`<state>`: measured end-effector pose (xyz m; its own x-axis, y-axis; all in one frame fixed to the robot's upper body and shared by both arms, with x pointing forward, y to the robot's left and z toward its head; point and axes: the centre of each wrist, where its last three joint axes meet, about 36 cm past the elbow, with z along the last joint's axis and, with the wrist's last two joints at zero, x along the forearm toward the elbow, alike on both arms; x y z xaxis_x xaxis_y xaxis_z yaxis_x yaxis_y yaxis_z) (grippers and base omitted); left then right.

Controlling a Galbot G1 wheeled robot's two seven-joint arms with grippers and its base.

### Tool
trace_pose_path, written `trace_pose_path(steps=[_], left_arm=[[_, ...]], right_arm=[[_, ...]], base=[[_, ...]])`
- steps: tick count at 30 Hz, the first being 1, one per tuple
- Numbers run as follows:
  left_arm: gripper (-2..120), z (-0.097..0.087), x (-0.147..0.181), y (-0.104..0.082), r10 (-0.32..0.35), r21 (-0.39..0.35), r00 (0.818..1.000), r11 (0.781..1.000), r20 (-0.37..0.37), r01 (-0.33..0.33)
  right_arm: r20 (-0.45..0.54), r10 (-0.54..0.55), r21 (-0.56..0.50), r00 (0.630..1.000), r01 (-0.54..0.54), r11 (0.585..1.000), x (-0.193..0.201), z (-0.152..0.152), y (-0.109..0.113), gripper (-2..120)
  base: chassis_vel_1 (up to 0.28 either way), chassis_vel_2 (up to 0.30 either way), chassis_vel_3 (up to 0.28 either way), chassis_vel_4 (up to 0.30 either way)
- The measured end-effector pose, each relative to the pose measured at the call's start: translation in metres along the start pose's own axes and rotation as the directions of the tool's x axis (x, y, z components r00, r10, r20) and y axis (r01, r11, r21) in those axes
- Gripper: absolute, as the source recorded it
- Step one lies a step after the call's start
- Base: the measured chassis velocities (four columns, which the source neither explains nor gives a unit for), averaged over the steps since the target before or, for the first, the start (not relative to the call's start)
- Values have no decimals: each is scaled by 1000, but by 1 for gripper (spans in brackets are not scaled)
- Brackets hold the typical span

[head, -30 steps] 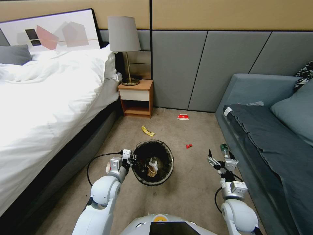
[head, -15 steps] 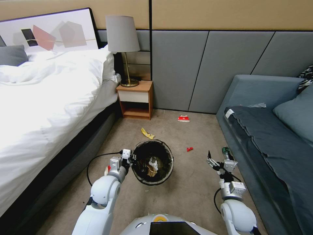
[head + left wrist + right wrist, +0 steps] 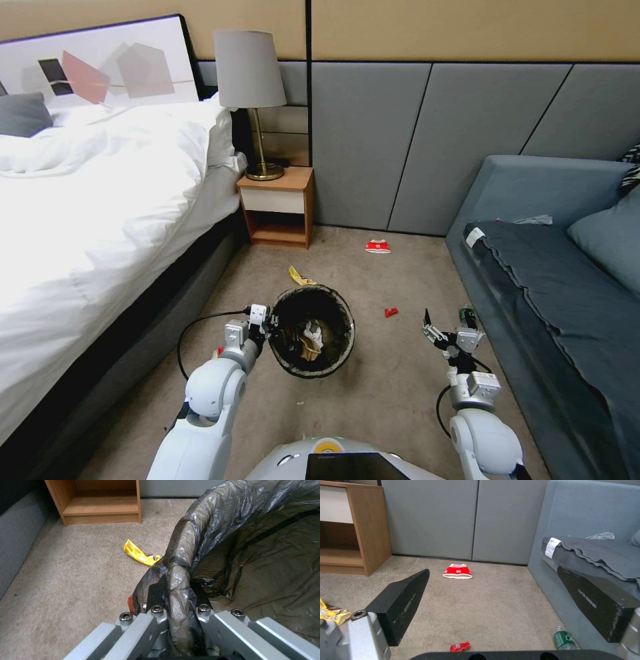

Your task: Pick up the trash bin, then pick up the garbage from the floor and place it into the trash bin.

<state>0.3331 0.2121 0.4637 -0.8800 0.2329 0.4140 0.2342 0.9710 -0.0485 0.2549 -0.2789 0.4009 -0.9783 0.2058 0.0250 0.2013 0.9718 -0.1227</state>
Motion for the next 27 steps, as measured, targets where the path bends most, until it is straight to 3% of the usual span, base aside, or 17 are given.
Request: trace_pose_path(steps=[27], left_arm=[[1, -1, 1, 0, -1, 2, 1000, 1000, 6, 1]], right_arm=[[-13, 1, -5, 1000, -1, 1000, 1, 6, 1, 100]], base=[[-82, 84, 78, -76]])
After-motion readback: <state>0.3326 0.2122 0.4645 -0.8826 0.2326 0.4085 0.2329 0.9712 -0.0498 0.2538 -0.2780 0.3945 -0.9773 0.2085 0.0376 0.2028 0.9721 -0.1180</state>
